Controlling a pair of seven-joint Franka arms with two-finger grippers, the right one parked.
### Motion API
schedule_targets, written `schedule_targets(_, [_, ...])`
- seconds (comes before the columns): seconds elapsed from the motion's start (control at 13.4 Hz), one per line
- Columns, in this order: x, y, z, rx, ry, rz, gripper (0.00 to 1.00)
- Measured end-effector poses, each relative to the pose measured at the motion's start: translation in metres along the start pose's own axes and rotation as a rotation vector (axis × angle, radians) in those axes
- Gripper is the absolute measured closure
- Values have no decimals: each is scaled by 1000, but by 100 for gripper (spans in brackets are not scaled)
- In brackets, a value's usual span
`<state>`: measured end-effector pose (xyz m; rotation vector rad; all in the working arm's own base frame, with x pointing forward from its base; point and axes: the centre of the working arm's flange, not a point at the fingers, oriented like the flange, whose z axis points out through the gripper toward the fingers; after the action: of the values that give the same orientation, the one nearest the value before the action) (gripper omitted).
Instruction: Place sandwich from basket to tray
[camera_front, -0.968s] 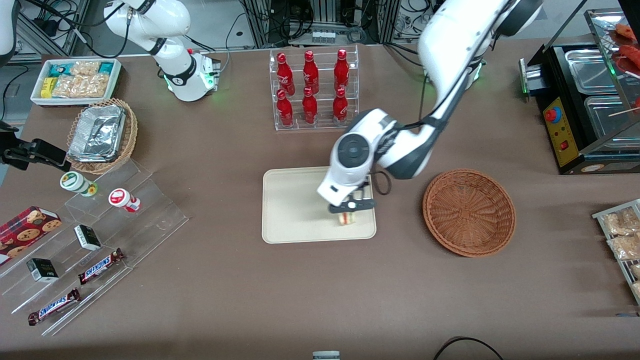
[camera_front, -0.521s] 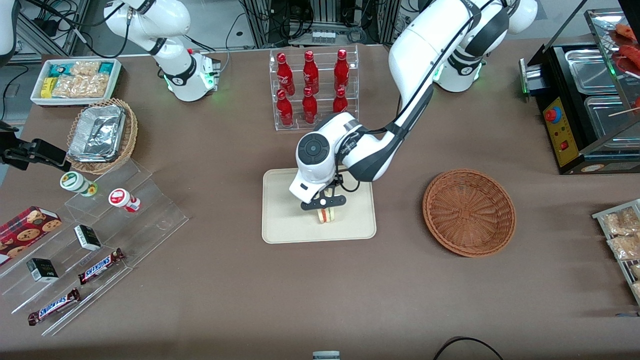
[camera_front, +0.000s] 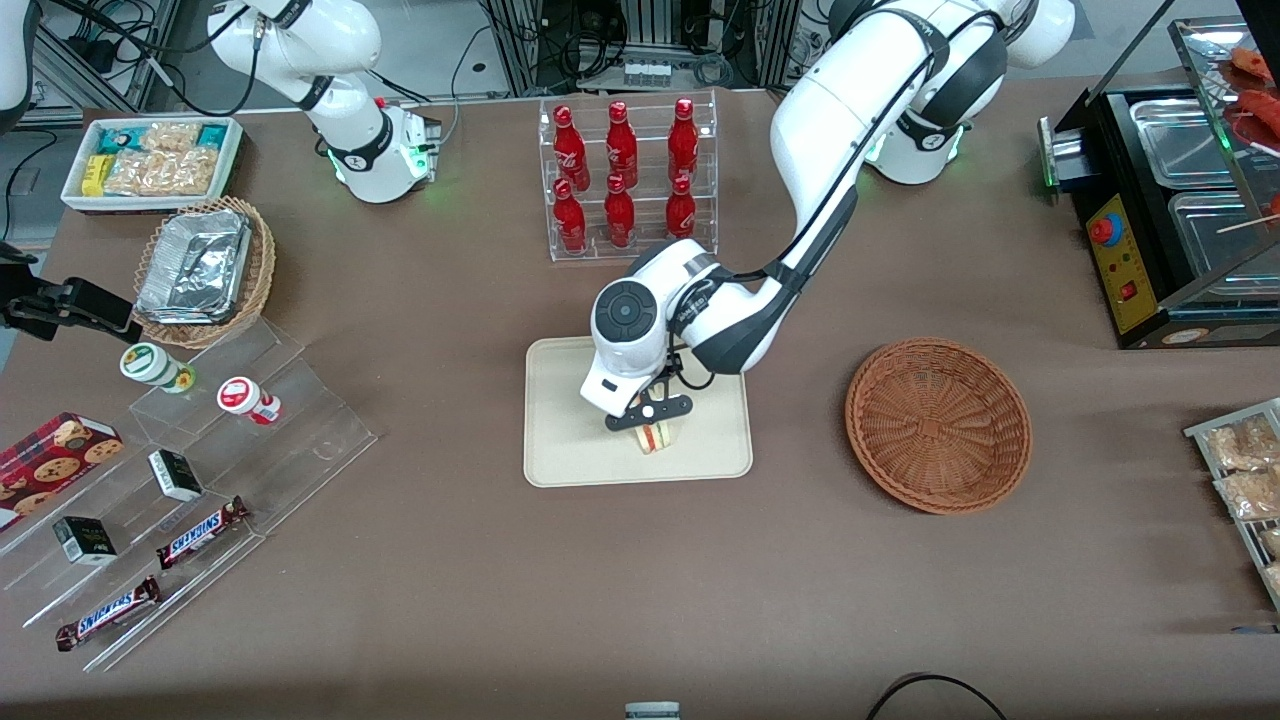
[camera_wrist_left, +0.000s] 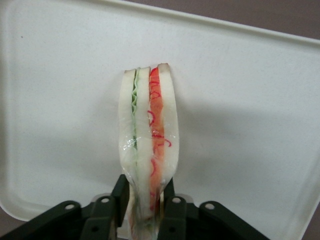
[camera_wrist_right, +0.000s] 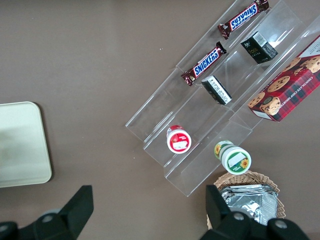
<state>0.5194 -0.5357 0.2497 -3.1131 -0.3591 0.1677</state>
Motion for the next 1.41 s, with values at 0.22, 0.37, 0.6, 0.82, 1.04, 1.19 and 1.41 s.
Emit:
schedule_targets(0.22, [2, 4, -40, -34, 28, -1, 28])
schedule_targets(0.37, [-1, 1, -78, -42, 45, 0, 8])
schedule_targets(0.6, [5, -19, -111, 2, 44, 34, 0])
schedule_targets(0.82, [39, -66, -137, 60, 27, 113, 0])
schedule_targets(1.04, [91, -135, -151, 76, 14, 176, 0])
schedule_targets(1.19, [118, -186, -158, 86, 0, 201, 0])
schedule_targets(1.41, [136, -256, -179, 97, -11, 292, 0])
